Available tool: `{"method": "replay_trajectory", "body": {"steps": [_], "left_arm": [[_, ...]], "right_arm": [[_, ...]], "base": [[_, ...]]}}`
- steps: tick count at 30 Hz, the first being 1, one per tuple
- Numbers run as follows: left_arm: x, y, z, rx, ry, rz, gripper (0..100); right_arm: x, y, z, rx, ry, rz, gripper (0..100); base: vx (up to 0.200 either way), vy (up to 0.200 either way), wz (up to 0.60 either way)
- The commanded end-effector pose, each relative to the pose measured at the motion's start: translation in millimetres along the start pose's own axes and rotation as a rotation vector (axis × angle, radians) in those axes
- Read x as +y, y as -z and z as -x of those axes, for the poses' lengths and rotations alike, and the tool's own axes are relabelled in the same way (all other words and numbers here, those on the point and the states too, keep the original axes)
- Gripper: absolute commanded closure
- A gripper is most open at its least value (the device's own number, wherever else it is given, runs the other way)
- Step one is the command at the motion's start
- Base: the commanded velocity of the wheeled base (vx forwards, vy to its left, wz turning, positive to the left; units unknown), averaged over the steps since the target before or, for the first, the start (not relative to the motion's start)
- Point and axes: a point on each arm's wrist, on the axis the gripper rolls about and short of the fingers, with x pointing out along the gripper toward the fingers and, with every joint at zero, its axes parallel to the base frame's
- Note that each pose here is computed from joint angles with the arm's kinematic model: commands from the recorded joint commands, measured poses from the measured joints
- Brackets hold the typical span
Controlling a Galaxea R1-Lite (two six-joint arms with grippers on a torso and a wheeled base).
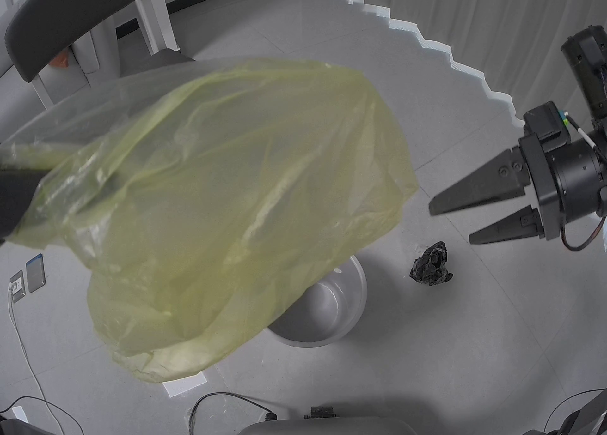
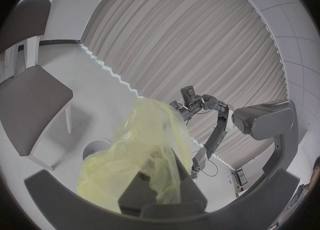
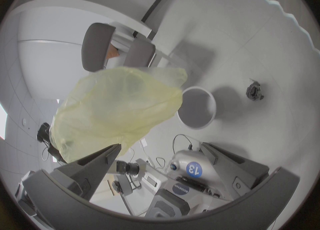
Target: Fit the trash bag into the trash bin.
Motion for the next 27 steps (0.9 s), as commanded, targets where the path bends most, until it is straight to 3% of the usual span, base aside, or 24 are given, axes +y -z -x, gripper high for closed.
{"method": "replay_trajectory", "body": {"steps": [1, 5, 12, 16, 27], "left_arm": [[-2.7, 1.4, 5.4, -0.006, 0.019, -0.004, 100], [-2.4, 2.1, 5.0, -0.003, 0.020, -0.002, 100], [-2.0, 3.5, 4.1, 0.004, 0.022, -0.002, 100], [-2.0, 3.8, 4.5, 0.004, 0.022, -0.001, 100], [-3.5, 8.0, 3.3, 0.021, 0.042, -0.001, 100]], "right_arm": [[-5.1, -30.3, 6.8, -0.108, 0.013, -0.020, 0], [-4.8, -54.1, 5.2, -0.113, -0.076, -0.029, 0], [-1.0, -79.0, -20.0, -0.108, -0.110, -0.013, 0], [0.9, -82.9, -27.1, -0.102, -0.118, -0.009, 0], [0.1, -77.4, -92.6, 0.054, -0.108, 0.020, 0]], "base": [[0.000, 0.000, 0.00], [0.000, 0.000, 0.00], [0.000, 0.000, 0.00], [0.000, 0.000, 0.00], [0.000, 0.000, 0.00]]}}
